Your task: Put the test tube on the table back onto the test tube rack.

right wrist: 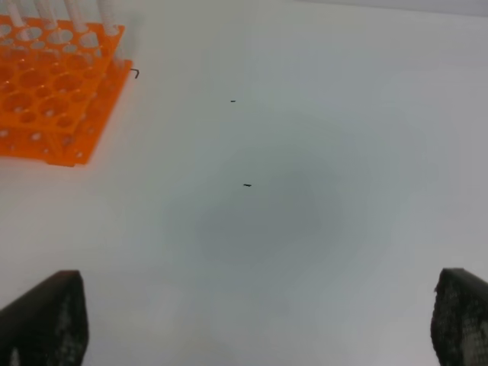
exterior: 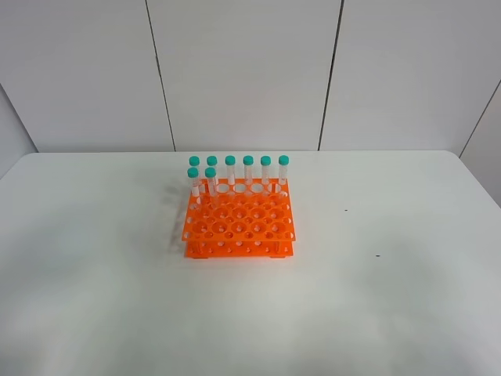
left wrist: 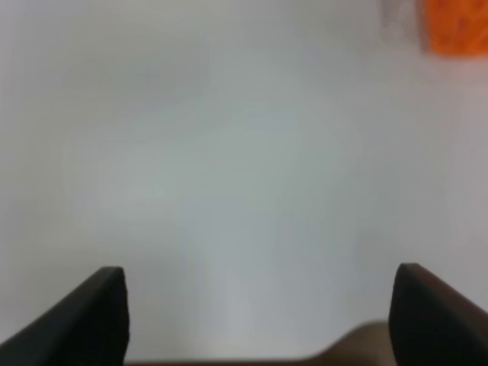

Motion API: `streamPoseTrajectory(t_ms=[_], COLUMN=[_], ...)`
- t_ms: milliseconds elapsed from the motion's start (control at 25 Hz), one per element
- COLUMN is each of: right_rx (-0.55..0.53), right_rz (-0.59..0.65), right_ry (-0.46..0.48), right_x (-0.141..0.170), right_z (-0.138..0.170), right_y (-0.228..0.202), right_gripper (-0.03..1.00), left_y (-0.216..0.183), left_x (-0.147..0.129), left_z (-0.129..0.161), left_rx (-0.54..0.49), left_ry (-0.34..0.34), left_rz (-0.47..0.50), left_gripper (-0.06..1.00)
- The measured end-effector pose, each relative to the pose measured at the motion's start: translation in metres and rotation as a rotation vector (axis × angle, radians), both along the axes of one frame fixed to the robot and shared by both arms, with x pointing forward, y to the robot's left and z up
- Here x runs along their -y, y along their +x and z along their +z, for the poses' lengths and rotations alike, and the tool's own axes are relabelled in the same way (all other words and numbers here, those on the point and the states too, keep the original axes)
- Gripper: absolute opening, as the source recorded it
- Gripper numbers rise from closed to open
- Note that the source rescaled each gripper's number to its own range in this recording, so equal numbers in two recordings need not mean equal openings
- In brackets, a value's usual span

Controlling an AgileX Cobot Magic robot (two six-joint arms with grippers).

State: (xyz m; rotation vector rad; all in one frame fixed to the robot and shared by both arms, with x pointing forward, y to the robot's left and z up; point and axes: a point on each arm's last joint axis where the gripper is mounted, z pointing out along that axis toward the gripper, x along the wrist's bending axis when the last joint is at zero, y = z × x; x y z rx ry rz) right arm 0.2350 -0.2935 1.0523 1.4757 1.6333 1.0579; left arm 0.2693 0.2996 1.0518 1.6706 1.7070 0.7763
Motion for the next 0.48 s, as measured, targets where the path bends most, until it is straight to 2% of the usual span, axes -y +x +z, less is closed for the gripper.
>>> streamPoseTrajectory(t_ms=[240, 480], right_rx=[0.000, 0.000], right_rz=[0.000, 0.001], right_ry=[0.000, 0.002], right_x=[0.000, 0.000], right_z=[0.000, 0.000], right_y=[0.000, 0.000], right_gripper=[1.00, 1.00], left_y=[-0.022, -0.036], left_x=[0.000, 0.000], left_z=[0.003, 0.003], left_rx=[0.144, 0.232], left_ry=[0.003, -0.005], left_rz=[-0.002, -0.076], left_gripper=[1.00, 1.00])
